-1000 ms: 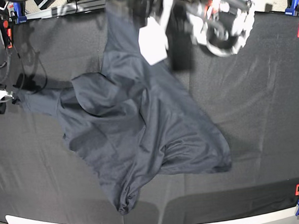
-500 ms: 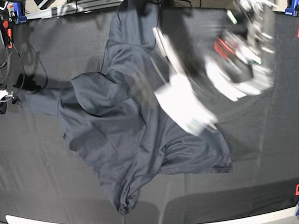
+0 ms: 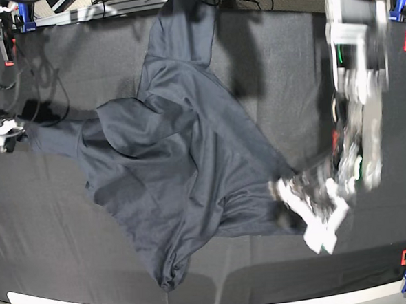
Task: Layout the t-shirt on the table in an organized manner, then fold the t-shirt properly
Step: 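Lift the sleeve with the left gripper and pull it across the shirt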
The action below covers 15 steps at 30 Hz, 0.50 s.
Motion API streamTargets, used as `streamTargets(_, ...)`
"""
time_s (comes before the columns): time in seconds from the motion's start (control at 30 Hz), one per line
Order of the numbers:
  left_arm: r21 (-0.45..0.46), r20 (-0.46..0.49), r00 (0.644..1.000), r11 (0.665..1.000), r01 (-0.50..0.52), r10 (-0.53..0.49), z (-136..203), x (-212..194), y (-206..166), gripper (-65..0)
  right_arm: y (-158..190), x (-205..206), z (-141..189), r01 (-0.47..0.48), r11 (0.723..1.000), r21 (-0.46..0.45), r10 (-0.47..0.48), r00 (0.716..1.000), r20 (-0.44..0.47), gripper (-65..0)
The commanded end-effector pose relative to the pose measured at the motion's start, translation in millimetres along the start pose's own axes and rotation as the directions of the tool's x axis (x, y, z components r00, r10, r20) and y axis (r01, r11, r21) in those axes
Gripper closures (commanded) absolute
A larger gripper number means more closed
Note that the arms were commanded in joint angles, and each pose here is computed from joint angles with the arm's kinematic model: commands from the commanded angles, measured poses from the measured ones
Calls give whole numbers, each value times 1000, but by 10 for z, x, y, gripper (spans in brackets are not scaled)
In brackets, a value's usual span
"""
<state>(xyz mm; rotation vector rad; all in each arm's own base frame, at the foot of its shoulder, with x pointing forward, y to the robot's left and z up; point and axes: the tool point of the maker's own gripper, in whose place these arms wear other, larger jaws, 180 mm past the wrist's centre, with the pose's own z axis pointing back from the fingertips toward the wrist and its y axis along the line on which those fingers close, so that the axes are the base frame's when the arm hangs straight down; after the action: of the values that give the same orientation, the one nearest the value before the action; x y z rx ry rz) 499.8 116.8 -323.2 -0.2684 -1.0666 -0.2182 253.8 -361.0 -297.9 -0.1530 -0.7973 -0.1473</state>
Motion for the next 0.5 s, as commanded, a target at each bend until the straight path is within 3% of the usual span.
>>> streamTargets(0.0, 34, 51, 999, 999, 13, -15, -32, 254, 122, -248, -47, 162, 43, -14, 1000, -12, 15, 999, 50, -238)
streamTargets(0.1, 119, 11, 999, 992, 43, -44, -132, 189, 379, -248, -50, 161, 43, -14, 1000, -13, 15, 999, 50, -238)
streamTargets(0.2, 141, -29, 997, 987, 78, -75, -182, 95, 467, -248, -50, 165, 44, -15, 1000, -13, 15, 999, 52, -238)
streamTargets(0.33, 145, -20, 998, 987, 65, -63, -199, 18, 479, -248, -48, 165, 43, -15, 1000, -12, 15, 999, 52, -238)
streamTargets(0.4, 189, -24, 999, 981, 49, -45, -193, -11, 561, -247, -48, 164, 43, -15, 1000, -12, 15, 999, 51, -238)
streamTargets(0.47, 207, -15, 999, 978, 42, -40, -189, -14, 599, -217, -48, 163, 43, -14, 1000, -12, 15, 999, 51, -238)
